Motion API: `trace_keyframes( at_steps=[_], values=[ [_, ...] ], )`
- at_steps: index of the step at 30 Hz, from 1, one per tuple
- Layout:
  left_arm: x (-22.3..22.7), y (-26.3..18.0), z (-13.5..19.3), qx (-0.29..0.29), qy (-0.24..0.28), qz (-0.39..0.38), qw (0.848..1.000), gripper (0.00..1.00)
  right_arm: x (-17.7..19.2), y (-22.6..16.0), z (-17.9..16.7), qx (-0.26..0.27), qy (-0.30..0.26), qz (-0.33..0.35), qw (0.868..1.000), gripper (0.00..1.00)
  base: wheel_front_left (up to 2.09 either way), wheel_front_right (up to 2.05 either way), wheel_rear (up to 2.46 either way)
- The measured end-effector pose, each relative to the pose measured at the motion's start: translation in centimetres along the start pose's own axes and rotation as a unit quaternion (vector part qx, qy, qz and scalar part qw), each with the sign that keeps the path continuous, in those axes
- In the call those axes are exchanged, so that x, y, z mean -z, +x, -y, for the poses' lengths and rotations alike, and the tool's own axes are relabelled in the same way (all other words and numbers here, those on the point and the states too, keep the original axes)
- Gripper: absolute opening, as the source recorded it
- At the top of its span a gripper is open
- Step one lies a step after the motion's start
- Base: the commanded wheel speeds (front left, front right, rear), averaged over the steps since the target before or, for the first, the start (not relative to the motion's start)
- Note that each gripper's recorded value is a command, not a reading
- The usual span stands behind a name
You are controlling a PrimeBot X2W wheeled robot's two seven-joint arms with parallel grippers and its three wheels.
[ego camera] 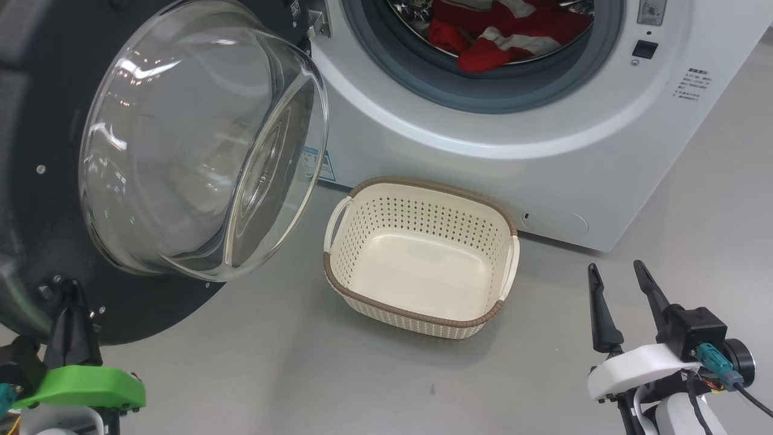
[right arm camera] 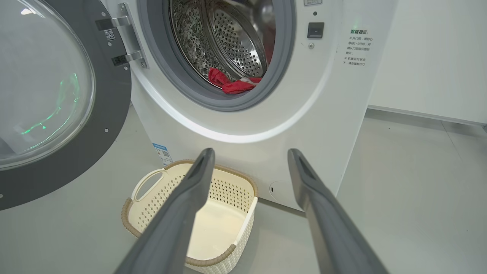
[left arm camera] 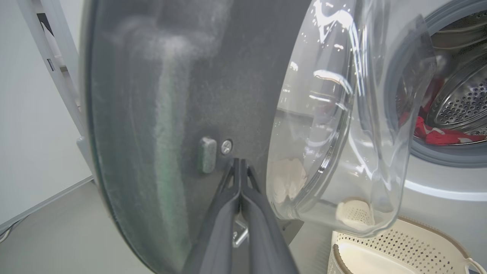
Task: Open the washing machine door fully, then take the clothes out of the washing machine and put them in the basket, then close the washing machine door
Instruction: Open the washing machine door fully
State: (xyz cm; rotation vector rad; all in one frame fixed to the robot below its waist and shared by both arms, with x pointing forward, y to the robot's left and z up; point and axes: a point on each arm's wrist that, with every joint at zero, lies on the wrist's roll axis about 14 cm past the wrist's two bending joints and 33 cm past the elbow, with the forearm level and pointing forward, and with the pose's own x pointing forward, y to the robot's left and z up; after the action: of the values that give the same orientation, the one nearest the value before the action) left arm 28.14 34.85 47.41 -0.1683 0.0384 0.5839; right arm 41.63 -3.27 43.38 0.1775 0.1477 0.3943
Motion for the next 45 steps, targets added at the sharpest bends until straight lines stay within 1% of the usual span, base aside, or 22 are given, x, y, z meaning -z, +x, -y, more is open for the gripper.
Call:
trace_keyframes(
  at_steps=[9,14,17,24,28,31,36,37,38,39,40,41,42,45],
  values=[
    [0.3,-0.1,-0.7,-0.01,0.001,-0.003,1.0,0.0,-0.1,0.0,-0.2,-0.004,0.0,0.001,1.0,1.0,0.0,0.0,0.0],
    [0.4,-0.2,-0.4,-0.004,0.007,-0.003,1.0,0.0,-0.2,-0.1,-0.3,-0.006,-0.002,0.002,1.0,1.0,0.0,0.0,0.0],
    [0.1,-0.4,0.4,0.007,0.008,0.005,1.0,0.0,-0.4,-0.3,-0.7,-0.013,-0.002,0.004,1.0,1.0,0.0,0.0,0.0],
    [-0.1,-0.9,2.8,0.041,0.001,0.012,0.999,0.0,-0.9,-0.5,-0.6,-0.011,-0.004,0.01,1.0,1.0,0.0,0.0,0.0],
    [-0.1,-1.4,3.4,0.054,0.003,0.014,0.998,0.0,-1.1,-0.7,-0.6,-0.011,-0.005,0.012,1.0,1.0,0.0,0.0,0.0],
    [0.2,-2.0,4.8,0.08,0.009,0.011,0.997,0.0,-1.2,-0.9,-0.4,-0.006,-0.004,0.014,1.0,1.0,0.0,0.0,0.0],
    [0.5,-2.7,7.3,0.124,0.003,0.009,0.992,0.0,-1.4,-1.4,-0.1,-0.001,-0.004,0.016,1.0,1.0,0.0,0.0,0.0],
    [0.6,-2.9,7.7,0.132,0.001,0.007,0.991,0.18,-1.5,-1.5,0.1,0.002,-0.002,0.017,1.0,1.0,0.0,0.0,0.0],
    [0.8,-3.1,8.3,0.141,-0.002,0.005,0.99,0.4,-1.5,-1.6,0.2,0.004,-0.001,0.018,1.0,1.0,0.0,0.0,0.0],
    [0.9,-3.3,8.9,0.15,-0.004,0.003,0.989,0.4,-1.5,-1.7,0.3,0.006,-0.001,0.018,1.0,1.0,0.0,0.0,0.0],
    [0.9,-3.5,9.6,0.16,-0.007,0.003,0.987,0.64,-1.6,-1.8,0.4,0.008,-0.001,0.019,1.0,1.0,0.0,0.0,0.0],
    [0.9,-3.6,10.3,0.173,-0.007,0.004,0.985,0.98,-1.6,-1.9,0.6,0.011,-0.001,0.019,1.0,1.0,0.0,0.0,0.0],
    [0.9,-3.8,10.9,0.185,-0.007,0.004,0.983,1.0,-1.7,-2.0,0.7,0.013,-0.001,0.02,1.0,1.0,0.0,0.0,0.0],
    [1.0,-4.1,12.3,0.206,-0.012,0.001,0.979,1.0,-1.7,-2.4,0.9,0.018,0.001,0.021,1.0,1.0,0.0,0.0,0.0]
  ],
)
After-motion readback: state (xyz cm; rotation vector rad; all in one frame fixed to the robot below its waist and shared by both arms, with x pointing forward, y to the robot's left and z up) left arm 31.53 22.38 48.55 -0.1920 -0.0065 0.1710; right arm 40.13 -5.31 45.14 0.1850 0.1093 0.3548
